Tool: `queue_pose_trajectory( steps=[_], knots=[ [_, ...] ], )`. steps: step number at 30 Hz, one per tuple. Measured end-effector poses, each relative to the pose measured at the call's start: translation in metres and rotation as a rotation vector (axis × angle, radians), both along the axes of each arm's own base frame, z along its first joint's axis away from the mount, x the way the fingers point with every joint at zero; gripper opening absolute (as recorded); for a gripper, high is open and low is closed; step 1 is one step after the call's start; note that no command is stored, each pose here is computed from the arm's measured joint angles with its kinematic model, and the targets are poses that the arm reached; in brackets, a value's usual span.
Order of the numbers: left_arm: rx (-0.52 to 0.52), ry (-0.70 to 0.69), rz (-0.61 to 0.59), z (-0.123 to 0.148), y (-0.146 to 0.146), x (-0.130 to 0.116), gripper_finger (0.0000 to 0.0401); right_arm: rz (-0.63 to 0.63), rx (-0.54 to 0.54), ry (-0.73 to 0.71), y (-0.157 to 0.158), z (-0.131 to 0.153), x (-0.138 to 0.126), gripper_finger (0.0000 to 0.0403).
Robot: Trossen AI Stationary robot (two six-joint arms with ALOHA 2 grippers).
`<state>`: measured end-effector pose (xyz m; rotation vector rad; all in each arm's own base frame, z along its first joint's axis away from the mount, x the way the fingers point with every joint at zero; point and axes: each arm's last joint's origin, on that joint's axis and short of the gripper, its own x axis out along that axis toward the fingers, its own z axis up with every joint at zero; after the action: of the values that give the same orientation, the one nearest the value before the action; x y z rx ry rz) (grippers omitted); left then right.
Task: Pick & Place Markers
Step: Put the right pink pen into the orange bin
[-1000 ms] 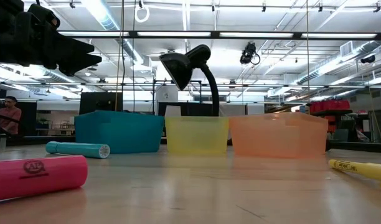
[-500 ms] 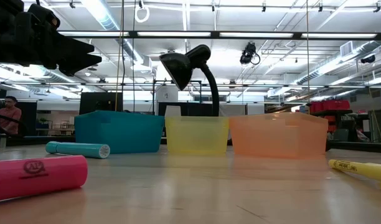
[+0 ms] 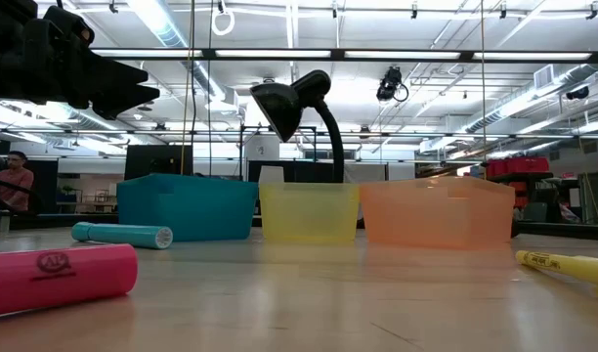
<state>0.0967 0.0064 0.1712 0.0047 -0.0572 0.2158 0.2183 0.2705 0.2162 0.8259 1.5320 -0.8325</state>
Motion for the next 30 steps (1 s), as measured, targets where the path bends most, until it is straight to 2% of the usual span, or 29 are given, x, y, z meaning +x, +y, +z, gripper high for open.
queue_pose_trajectory(
  steps=[7,15,25,30],
  knots=[
    [0.000,0.000,0.000,0.000,0.000,0.000,0.0286,-0.025,0.038,0.005,0.012,-0.034,0.000,0.0262],
    [0.000,0.000,0.000,0.000,0.000,0.000,0.0286,-0.099,0.064,-0.005,0.007,-0.069,-0.009,0.0262],
    [0.000,0.000,0.000,0.000,0.000,0.000,0.0286,-0.094,0.047,0.007,-0.001,-0.082,-0.015,0.0261],
    [0.000,0.000,0.000,0.000,0.000,0.000,0.0286,-0.103,0.072,-0.011,-0.001,-0.087,-0.015,0.0231]
  ],
)
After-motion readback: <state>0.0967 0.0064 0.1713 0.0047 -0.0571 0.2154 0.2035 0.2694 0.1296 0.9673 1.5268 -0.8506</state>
